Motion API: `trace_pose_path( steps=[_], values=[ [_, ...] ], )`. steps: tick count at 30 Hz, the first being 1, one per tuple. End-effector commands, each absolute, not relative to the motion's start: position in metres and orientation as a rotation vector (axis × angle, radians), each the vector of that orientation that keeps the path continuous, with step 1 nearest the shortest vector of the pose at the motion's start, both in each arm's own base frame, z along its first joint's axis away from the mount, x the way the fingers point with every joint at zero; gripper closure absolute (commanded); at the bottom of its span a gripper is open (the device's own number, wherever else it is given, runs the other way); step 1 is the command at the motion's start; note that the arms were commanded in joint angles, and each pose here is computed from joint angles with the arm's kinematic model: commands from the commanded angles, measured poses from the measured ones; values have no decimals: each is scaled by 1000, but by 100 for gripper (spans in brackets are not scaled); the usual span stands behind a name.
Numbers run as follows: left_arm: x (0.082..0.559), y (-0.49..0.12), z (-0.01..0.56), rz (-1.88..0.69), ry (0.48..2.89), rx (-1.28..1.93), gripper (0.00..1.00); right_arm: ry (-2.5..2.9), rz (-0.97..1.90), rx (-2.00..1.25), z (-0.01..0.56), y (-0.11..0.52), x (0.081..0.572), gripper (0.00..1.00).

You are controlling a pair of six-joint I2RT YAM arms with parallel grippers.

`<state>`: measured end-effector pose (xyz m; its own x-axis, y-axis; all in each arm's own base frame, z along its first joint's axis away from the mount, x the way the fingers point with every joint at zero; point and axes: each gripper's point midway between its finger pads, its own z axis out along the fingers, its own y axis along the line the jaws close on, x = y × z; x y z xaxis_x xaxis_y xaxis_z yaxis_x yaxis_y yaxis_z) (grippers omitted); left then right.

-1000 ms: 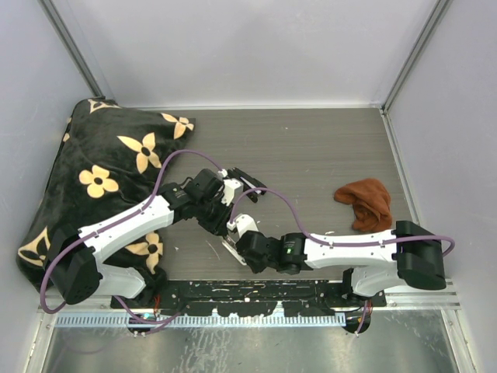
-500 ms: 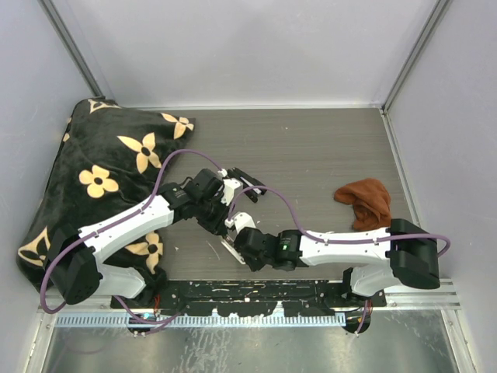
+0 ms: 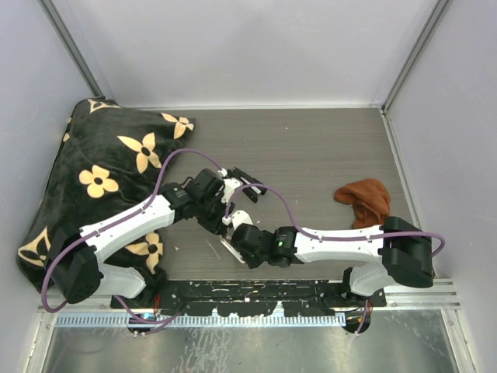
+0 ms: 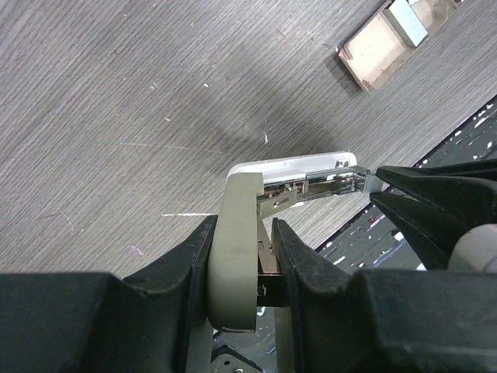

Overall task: Load the staples into the stapler
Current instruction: Install the staple into the stapler.

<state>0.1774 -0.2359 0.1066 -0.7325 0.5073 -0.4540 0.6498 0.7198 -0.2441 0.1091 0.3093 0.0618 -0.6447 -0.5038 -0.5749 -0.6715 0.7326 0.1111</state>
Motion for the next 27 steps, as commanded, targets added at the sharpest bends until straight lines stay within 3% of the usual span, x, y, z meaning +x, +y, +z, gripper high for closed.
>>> trace_pose_path(
  steps=[1,10,27],
  values=[
    [173,-259,126,-712,2506,921,100,2351,457,-872,75,326,123,83],
    [173,-258,125,-707,2513,920,100,2336,440,-891,75,331,127,82],
    [176,-252,116,-635,2546,915,100,2302,488,-810,103,326,129,64]
  ],
)
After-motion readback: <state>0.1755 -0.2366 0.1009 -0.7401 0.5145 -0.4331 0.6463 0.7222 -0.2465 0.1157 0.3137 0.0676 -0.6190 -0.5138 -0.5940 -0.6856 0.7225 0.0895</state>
